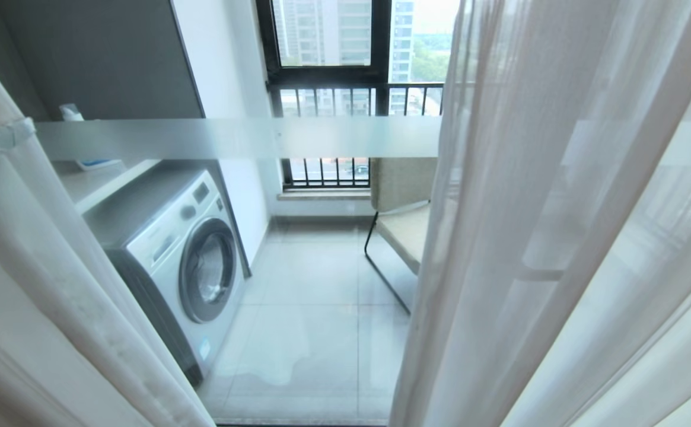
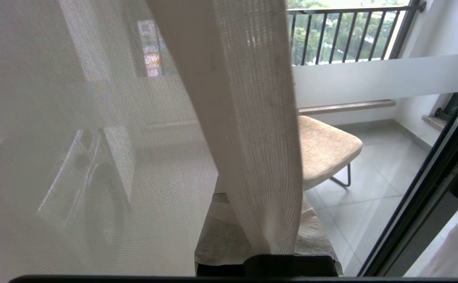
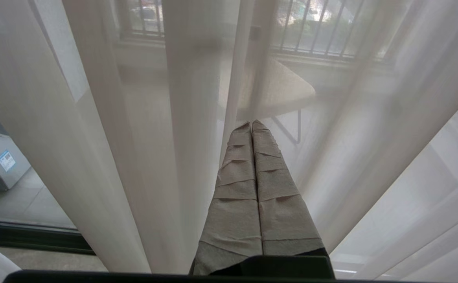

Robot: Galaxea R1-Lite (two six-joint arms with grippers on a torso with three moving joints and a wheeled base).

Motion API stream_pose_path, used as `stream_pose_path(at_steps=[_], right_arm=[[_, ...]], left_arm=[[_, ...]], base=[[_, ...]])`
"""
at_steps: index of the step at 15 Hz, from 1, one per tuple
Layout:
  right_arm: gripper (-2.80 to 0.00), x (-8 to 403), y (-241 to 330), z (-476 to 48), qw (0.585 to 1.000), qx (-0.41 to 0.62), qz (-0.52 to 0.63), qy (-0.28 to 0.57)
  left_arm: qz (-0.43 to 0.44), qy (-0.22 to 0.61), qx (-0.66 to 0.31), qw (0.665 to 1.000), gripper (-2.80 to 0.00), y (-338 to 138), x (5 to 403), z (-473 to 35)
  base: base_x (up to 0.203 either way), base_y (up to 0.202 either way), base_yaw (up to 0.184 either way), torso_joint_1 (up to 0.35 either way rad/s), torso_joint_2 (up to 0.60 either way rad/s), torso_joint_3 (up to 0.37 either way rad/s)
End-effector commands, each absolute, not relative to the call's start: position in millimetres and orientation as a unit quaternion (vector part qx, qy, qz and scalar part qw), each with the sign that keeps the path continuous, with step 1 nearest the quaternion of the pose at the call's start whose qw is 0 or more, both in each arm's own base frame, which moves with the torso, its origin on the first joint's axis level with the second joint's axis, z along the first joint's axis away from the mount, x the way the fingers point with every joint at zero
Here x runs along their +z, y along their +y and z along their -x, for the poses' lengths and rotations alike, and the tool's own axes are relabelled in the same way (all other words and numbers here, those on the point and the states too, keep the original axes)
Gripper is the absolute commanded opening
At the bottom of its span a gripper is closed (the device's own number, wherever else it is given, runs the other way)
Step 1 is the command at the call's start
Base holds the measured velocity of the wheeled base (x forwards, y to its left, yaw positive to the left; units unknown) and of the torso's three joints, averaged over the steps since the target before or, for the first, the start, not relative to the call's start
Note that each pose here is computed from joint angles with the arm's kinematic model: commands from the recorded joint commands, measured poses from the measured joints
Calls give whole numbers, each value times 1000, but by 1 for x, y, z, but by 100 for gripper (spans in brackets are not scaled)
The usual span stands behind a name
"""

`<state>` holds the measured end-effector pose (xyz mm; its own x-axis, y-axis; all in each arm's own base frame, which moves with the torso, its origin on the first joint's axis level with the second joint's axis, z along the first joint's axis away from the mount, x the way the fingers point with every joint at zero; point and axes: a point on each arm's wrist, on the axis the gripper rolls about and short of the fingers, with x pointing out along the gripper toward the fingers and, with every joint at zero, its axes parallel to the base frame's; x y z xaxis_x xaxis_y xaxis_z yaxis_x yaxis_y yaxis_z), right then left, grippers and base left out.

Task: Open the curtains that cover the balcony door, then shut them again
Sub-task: Close the inner curtains on both sides

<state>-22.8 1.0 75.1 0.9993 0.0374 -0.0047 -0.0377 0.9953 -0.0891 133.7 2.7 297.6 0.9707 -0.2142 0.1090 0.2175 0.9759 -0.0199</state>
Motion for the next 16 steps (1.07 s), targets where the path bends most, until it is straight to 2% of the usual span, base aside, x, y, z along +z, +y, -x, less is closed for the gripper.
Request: stream_pose_path(at_steps=[1,16], right_arm=[[-280,75,1,23,999,19,45,1],[-280,75,1,23,999,19,45,1]], left_arm=[[16,-55,-109,992,-280,3,298,-133],[17,-50,-109,993,-280,3,297,-136]], base=[[0,-193,5,3,5,2],[0,-192,4,2,2,2]])
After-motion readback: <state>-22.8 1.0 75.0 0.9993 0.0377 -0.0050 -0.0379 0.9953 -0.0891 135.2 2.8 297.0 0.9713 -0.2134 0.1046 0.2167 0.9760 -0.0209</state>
